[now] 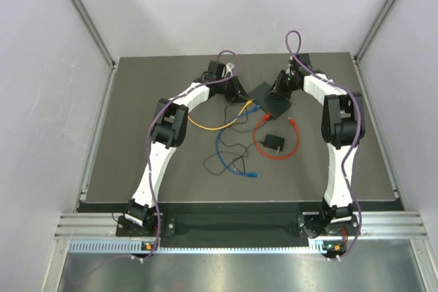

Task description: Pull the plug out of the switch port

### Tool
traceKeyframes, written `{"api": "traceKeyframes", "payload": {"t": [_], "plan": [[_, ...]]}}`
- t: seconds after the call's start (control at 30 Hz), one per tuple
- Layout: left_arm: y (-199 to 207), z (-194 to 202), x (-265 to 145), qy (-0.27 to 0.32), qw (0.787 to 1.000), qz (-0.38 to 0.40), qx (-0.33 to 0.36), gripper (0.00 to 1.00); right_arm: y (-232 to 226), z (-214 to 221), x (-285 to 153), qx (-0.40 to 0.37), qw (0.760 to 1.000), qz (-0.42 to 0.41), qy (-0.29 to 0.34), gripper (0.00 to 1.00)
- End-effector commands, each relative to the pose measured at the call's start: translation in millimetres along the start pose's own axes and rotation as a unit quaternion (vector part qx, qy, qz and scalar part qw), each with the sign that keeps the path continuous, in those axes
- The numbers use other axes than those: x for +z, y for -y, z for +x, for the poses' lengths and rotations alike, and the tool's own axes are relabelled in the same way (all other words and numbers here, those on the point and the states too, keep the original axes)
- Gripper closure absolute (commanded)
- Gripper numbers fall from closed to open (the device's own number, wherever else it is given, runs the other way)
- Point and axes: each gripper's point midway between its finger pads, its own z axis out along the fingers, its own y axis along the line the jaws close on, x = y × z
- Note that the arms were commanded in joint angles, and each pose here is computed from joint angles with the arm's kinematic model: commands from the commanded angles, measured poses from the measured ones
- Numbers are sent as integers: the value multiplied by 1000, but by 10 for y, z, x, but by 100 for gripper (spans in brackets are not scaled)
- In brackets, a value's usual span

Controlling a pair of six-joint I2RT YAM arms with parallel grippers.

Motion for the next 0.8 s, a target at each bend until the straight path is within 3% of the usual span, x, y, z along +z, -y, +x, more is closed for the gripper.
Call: {"api": "traceKeyframes", "payload": {"t": [0.0, 0.1, 0.17, 0.33, 0.5, 0.77], "plan": [[-328, 179, 194, -11, 997, -61, -37, 100, 144, 215, 172, -31, 998, 45, -28, 80], [-355, 232, 164, -23, 997, -65, -42, 100, 106, 196, 129, -68, 996, 53, -29, 75], [-337, 258, 142, -28, 997, -60, -34, 100, 54, 143, 69, -106, 992, 56, -26, 66], [-334, 291, 119, -47, 997, -43, -32, 100, 52, 31, -78, -208, 973, 97, -11, 29], [-354, 277, 58, -50, 997, -46, -20, 100, 153, -139, -197, -270, 954, 133, 5, 4], [-382, 177, 1, -43, 998, -45, -23, 100, 189, -352, -368, -317, 937, 144, 40, 0]]}}
